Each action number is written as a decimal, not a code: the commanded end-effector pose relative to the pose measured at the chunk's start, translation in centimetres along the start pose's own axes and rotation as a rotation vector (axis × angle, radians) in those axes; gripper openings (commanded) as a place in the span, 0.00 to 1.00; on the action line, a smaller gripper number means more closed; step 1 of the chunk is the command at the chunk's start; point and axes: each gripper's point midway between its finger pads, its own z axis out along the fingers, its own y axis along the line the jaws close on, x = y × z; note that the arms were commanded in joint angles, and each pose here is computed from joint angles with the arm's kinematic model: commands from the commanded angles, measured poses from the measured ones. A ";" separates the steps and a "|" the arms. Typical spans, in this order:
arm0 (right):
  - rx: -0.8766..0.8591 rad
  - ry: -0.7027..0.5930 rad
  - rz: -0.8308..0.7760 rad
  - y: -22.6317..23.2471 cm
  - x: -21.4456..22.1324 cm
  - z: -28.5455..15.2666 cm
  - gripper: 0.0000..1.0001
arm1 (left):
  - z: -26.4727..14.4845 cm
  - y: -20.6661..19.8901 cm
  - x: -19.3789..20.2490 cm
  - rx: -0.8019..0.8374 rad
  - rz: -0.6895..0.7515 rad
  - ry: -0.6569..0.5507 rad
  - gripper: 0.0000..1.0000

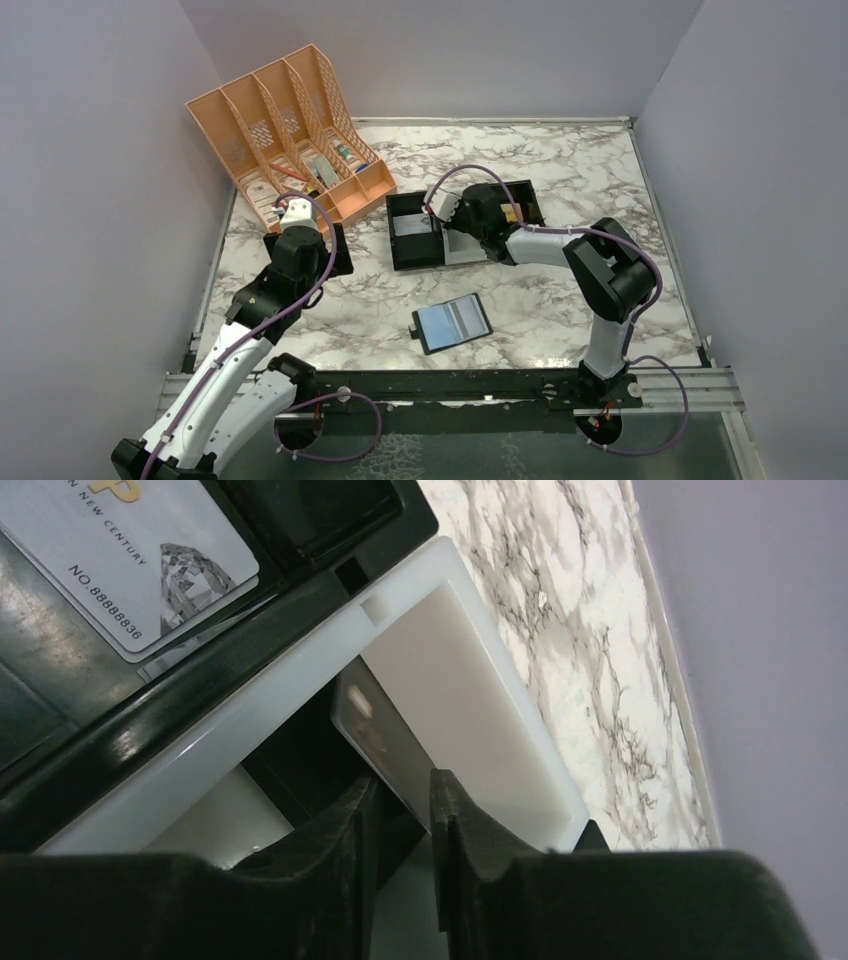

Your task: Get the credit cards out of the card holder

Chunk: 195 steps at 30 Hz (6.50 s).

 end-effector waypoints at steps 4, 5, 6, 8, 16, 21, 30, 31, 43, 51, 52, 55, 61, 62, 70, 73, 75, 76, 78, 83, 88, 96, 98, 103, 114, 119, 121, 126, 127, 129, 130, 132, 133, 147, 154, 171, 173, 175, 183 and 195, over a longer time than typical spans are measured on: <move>-0.067 -0.008 0.015 1.2 -0.4 0.3 0.32 | 0.1 0.4 -0.4 -0.015 0.005 -0.022 0.99; -0.068 -0.006 0.016 1.2 -0.4 0.3 0.32 | 0.0 0.4 -0.4 -0.014 0.005 -0.023 0.99; -0.071 -0.005 0.018 1.3 -0.4 0.3 0.32 | 0.1 0.4 -0.4 -0.016 0.005 -0.023 0.99; -0.082 -0.003 0.023 1.5 -0.4 0.3 0.32 | 0.0 0.3 -0.4 -0.013 0.005 -0.022 0.99; -0.102 -0.012 0.065 1.8 -0.6 -0.7 0.39 | 0.2 0.2 -0.2 -0.008 0.008 -0.013 0.99; -0.074 -0.087 0.124 0.5 -2.6 -2.1 0.42 | 0.2 0.1 0.0 -0.003 0.011 -0.005 0.99; 0.073 -0.234 0.573 -3.0 -5.5 -8.5 0.50 | 0.2 -0.4 0.2 0.027 0.013 0.007 0.99; 0.105 -0.261 0.674 -3.5 -5.6 -9.9 0.54 | 0.1 -0.5 0.3 0.035 0.013 0.009 0.99; -0.336 -0.149 1.250 8.5 -3.3 -17.6 0.82 | -1.7 -5.9 0.6 0.374 0.032 0.023 0.99; -0.429 -0.127 1.280 11.0 -2.3 -20.2 0.81 | -3.9 -11.0 3.5 0.647 -0.119 0.218 0.99; -0.446 -0.123 1.281 11.3 -2.3 -20.3 0.80 | -3.8 -11.4 3.8 0.664 -0.145 0.221 0.98; -0.510 -0.104 1.299 12.3 -2.6 -20.6 0.74 | -3.6 -12.5 5.7 0.693 -0.198 0.268 0.95; -0.663 -0.088 1.338 14.9 -3.1 -21.2 0.59 | -4.0 -15.1 11.0 0.664 -0.158 0.350 0.87; -0.671 -0.073 1.343 15.2 -2.9 -21.1 0.58 | -4.0 -15.4 11.6 0.650 -0.153 0.357 0.86; -0.629 0.030 1.327 16.2 -0.9 -20.9 0.52 | -3.7 -16.7 14.2 0.600 -0.159 0.388 0.77; -0.607 0.066 1.319 16.3 -0.2 -20.8 0.51 | -3.7 -17.2 14.9 0.596 -0.171 0.400 0.77; -0.601 0.081 1.318 16.3 0.0 -20.8 0.51 | -3.8 -17.5 15.2 0.595 -0.171 0.407 0.75; -0.600 0.088 1.317 16.4 0.1 -20.8 0.51 | -3.7 -17.6 15.5 0.595 -0.168 0.411 0.74; -0.601 0.094 1.317 16.5 0.2 -20.9 0.50 | -3.6 -17.9 15.9 0.596 -0.159 0.421 0.70; -0.611 0.109 1.314 16.8 0.4 -20.8 0.49 | -3.2 -18.4 17.6 0.572 -0.133 0.460 0.65; -0.634 0.113 1.319 17.1 0.2 -20.7 0.47 | -2.8 -18.7 18.3 0.552 -0.130 0.460 0.60; -0.647 0.124 1.314 17.4 0.3 -20.6 0.45 | -1.6 -17.9 19.7 0.492 -0.094 0.466 0.48; -0.647 0.129 1.312 17.5 0.4 -20.5 0.45 | -1.4 -17.7 20.2 0.477 -0.084 0.478 0.45; -0.653 0.133 1.308 17.5 0.3 -20.4 0.45 | -1.0 -17.6 21.4 0.464 -0.053 0.502 0.38; -0.650 0.166 1.305 18.0 0.9 -20.3 0.41 | -0.1 -17.2 22.8 0.428 -0.014 0.526 0.17; -0.603 0.194 1.302 17.6 1.5 -20.2 0.41 | 0.0 -17.1 22.9 0.424 -0.008 0.524 0.14; -0.599 0.180 1.297 17.1 1.1 -20.3 0.41 | 0.0 -17.1 22.9 0.423 -0.009 0.523 0.13; -0.574 0.152 1.281 16.0 0.6 -20.6 0.41 | 0.0 -17.0 22.7 0.422 -0.012 0.517 0.11; -0.566 0.154 1.280 15.9 0.7 -20.5 0.41 | 0.0 -17.0 22.7 0.422 -0.012 0.516 0.11; -0.560 0.170 1.275 16.1 1.0 -20.4 0.41 | -0.1 -17.0 22.6 0.424 -0.014 0.513 0.11; -0.564 0.177 1.274 16.3 1.1 -20.3 0.41 | 0.0 -17.0 22.6 0.423 -0.014 0.513 0.11; -0.583 0.200 1.275 16.9 1.4 -20.3 0.41 | -0.1 -17.0 22.6 0.425 -0.015 0.512 0.11; -0.593 0.208 1.277 17.2 1.5 -20.2 0.41 | -0.1 -17.0 22.5 0.427 -0.015 0.511 0.11; -0.718 0.192 1.301 18.6 0.3 -20.6 0.37 | -0.3 -17.2 22.4 0.441 -0.009 0.511 0.10; -0.703 0.141 1.341 17.4 -0.9 -20.7 0.36 | -0.4 -17.3 22.2 0.447 -0.007 0.510 0.08; -0.637 0.281 1.282 18.9 2.4 -19.8 0.37 | -0.7 -17.3 21.8 0.459 -0.003 0.502 0.08; -0.665 0.273 1.285 19.2 2.1 -19.9 0.36 | -0.6 -17.2 21.9 0.455 -0.001 0.503 0.08; -0.688 0.255 1.295 19.2 1.7 -20.1 0.36 | -0.7 -17.2 22.1 0.455 0.000 0.509 0.08; -0.724 0.174 1.339 18.5 -0.1 -20.7 0.35 | -0.5 -17.4 22.4 0.455 0.010 0.521 0.08; -0.521 0.263 1.255 16.7 2.8 -19.8 0.36 | -0.6 -17.1 22.3 0.451 0.015 0.516 0.07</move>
